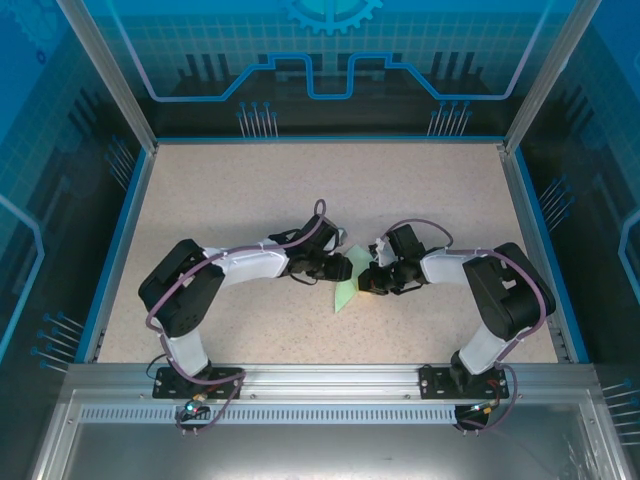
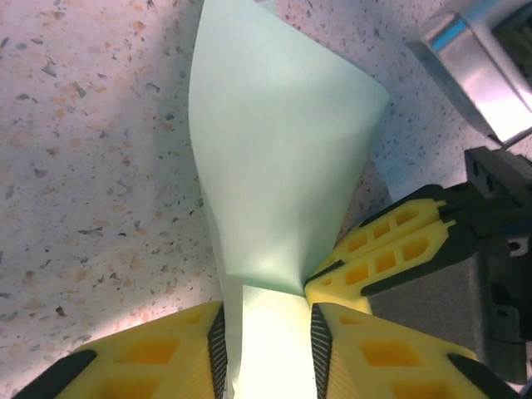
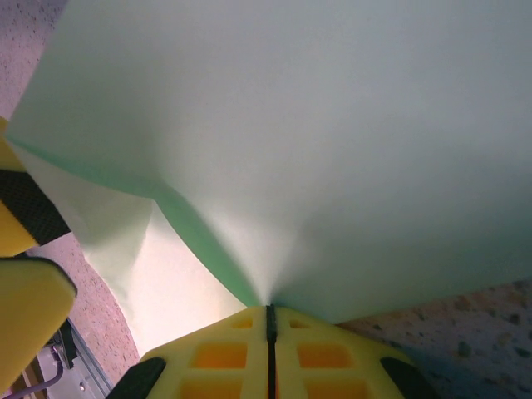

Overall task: Fold a paper plane with a square sheet of paper (pick it up from the middle)
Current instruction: Fold the wing for the fifth time at the center of the table.

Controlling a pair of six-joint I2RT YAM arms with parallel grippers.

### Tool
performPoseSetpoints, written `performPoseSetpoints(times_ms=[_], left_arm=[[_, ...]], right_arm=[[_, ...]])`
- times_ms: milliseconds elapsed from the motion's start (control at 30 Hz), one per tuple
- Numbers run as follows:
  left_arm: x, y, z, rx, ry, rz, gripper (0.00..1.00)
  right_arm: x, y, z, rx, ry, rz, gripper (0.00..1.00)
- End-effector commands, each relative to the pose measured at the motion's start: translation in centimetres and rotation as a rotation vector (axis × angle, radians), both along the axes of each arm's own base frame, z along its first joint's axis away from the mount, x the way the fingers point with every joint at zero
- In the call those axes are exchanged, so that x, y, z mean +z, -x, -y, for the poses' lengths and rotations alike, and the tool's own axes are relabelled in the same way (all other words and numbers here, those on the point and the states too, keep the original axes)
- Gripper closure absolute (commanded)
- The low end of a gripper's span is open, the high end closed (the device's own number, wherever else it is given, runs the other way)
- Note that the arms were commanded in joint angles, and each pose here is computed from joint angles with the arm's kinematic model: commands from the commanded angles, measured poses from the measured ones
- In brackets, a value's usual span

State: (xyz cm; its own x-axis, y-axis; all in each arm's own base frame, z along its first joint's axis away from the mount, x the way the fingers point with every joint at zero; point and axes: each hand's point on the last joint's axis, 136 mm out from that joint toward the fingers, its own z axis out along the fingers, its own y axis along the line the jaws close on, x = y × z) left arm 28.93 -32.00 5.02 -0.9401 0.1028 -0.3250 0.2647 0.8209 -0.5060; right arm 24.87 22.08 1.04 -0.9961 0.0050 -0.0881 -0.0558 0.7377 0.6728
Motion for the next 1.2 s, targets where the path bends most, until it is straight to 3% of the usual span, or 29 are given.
performPoseSetpoints(times_ms=[0,133,333,467,767,967,1167], left_arm=[[-0.1,0.9,-1.3,0.006,-0.031,-0.010,0.57],[-0.4,1.7,-1.7,0.025,-0.012,-0.033,0.53],[-0.4,2.6,-1.3,0.068,0.077,-0.062,0.55],[-0.7,3.2,-0.9,0.076,0.096,-0.073,0.62],[-1.3,3.9,-0.3,0.063,0.091,-0.085,0.86],[-1.7,3.9,-0.8,0.053,0.026,-0.070,0.96],[-1.8,3.8,-1.0,0.045,-0.005,-0.060,0.97]], right_arm=[[-0.7,0.0,0.8,-0.010,0.048,-0.022,0.92],[-0.8,0.0,0.8,-0.010,0.046,-0.024,0.92],[-1.0,0.1,0.7,-0.011,0.040,-0.029,0.92],[-0.9,0.1,0.7,-0.011,0.037,-0.027,0.92],[-0.7,0.1,0.7,-0.013,0.030,-0.020,0.92],[0.4,-0.1,0.4,-0.013,0.003,-0.004,0.92],[2.7,-0.2,0.2,-0.021,-0.032,0.036,0.90]])
